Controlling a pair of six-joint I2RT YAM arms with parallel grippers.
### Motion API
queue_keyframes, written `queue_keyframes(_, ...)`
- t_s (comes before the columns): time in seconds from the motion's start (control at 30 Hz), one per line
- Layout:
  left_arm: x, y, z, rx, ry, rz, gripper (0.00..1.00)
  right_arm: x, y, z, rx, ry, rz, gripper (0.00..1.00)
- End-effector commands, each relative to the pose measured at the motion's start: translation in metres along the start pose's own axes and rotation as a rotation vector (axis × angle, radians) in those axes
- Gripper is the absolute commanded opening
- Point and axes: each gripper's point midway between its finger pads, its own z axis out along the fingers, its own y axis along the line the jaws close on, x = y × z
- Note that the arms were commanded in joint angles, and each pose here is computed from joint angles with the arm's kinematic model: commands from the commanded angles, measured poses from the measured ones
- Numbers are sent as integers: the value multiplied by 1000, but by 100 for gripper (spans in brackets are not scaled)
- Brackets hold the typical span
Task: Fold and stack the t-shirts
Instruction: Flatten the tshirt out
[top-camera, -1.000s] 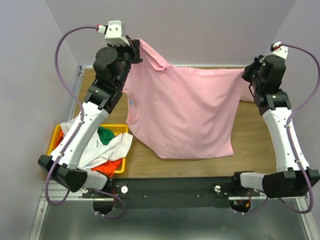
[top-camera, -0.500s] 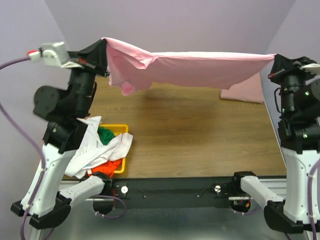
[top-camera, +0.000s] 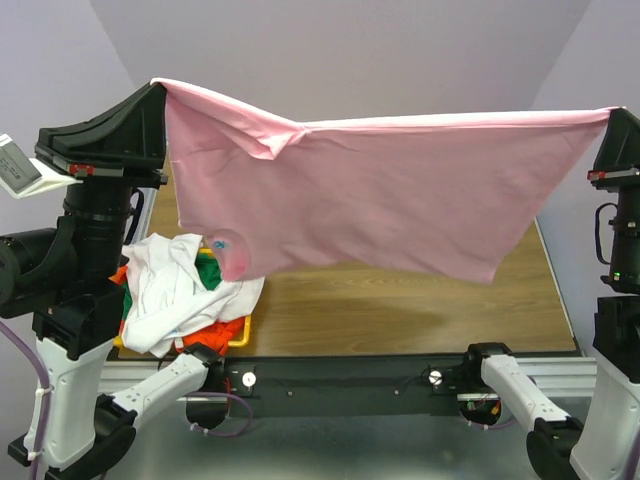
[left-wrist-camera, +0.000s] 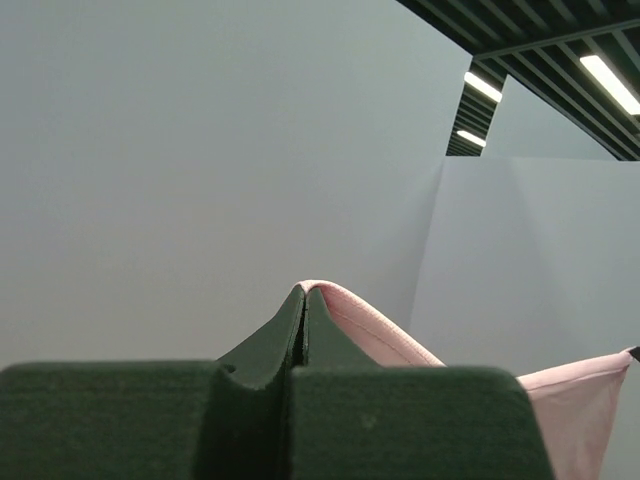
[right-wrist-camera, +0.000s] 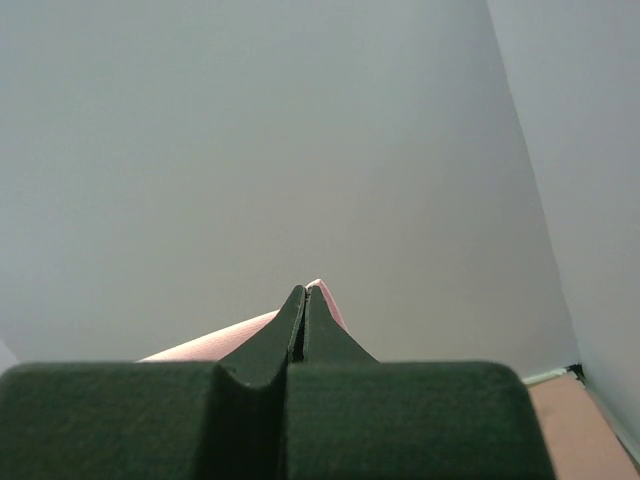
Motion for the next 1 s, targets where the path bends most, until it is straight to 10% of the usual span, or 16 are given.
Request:
queue_keyframes(0.0,15,-5,6,35,46,-20,0,3,-3,-2,13,21,-10,0)
queue_keyframes(0.2,94,1,31,68,157,-43,0,76,-48,26,190,155,-79,0)
queue_keyframes(0.53,425,117,47,-137,681,-25,0,376,-210,39,588,677,-294,0)
queue_keyframes(0.6,473,128,44,-99,780,-66,22,410,-231,36,626,742,-251,0)
queue_keyframes(0.67,522,135,45,-59,845,-95,71,453,-252,32,639,847,-236,17)
queue_keyframes(0.7,546,138,38,-48,882,-111,81,466,-254,30,626,882,-229,53)
queue_keyframes(0.73,548,135,42,-27,880,-117,89,473,-255,29,618,901,-223,53)
queue_keyframes(0.77,547,129,47,-5,872,-121,93,482,-253,28,601,925,-212,81)
queue_keyframes(0.8,548,127,46,1,874,-115,93,480,-253,28,601,922,-213,86)
queue_keyframes(0.97,543,117,8,-29,914,-105,95,473,-240,13,552,938,-185,93)
